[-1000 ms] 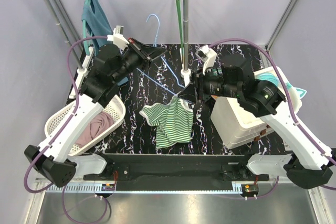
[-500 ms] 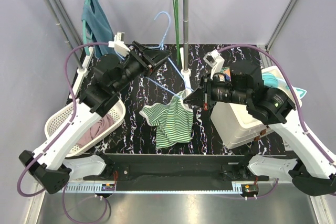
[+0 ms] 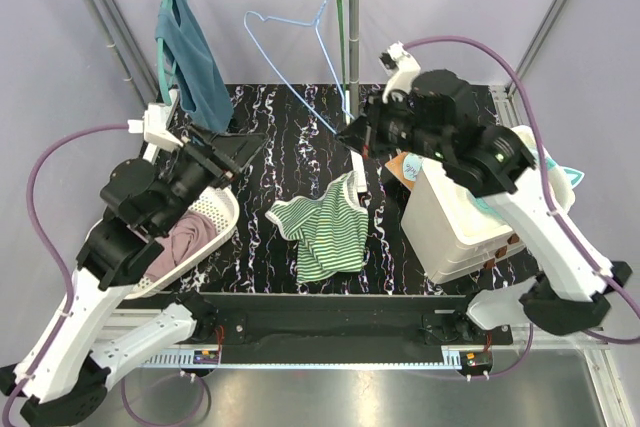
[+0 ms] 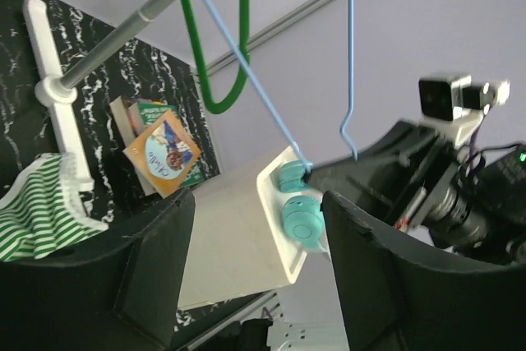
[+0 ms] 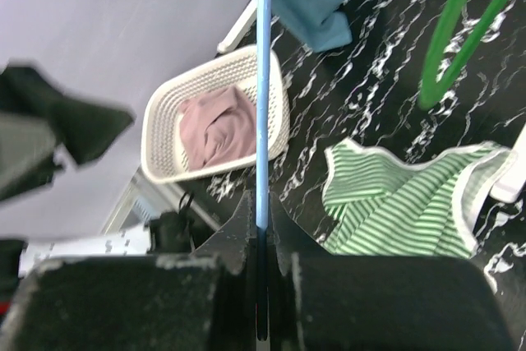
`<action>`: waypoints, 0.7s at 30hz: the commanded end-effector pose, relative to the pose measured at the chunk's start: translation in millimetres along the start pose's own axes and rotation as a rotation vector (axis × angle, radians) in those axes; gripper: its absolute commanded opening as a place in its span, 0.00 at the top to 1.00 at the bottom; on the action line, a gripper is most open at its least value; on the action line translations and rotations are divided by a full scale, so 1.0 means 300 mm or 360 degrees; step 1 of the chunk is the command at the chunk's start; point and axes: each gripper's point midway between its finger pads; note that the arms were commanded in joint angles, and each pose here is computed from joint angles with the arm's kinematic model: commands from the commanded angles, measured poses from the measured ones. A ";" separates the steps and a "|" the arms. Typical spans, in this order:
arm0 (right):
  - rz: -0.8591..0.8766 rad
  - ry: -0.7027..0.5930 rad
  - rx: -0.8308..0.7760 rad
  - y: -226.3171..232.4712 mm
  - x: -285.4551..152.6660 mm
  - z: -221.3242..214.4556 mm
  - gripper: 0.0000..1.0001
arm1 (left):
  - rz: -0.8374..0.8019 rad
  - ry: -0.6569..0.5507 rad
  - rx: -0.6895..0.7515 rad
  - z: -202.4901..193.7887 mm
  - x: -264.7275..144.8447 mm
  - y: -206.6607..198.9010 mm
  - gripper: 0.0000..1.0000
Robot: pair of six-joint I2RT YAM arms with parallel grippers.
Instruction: Remove the tank top from the hanger
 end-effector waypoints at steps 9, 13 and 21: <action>-0.0408 -0.0171 0.0023 -0.109 0.233 0.198 1.00 | 0.0253 0.0101 0.0303 -0.034 -0.035 0.137 0.32; -0.0478 -0.0178 0.0049 -0.148 0.308 0.214 1.00 | 0.0285 0.0131 0.0466 -0.010 -0.024 0.124 0.32; -0.0657 -0.0182 0.0118 -0.224 0.331 0.191 1.00 | 0.0333 0.0253 0.0668 -0.008 -0.009 0.120 0.30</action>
Point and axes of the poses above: each gripper's point midway between its finger pads, its own x axis out along the fingers, its own y axis along the line the jaws close on, z = x × y, and after that the axes turned 1 degree about x, right-handed
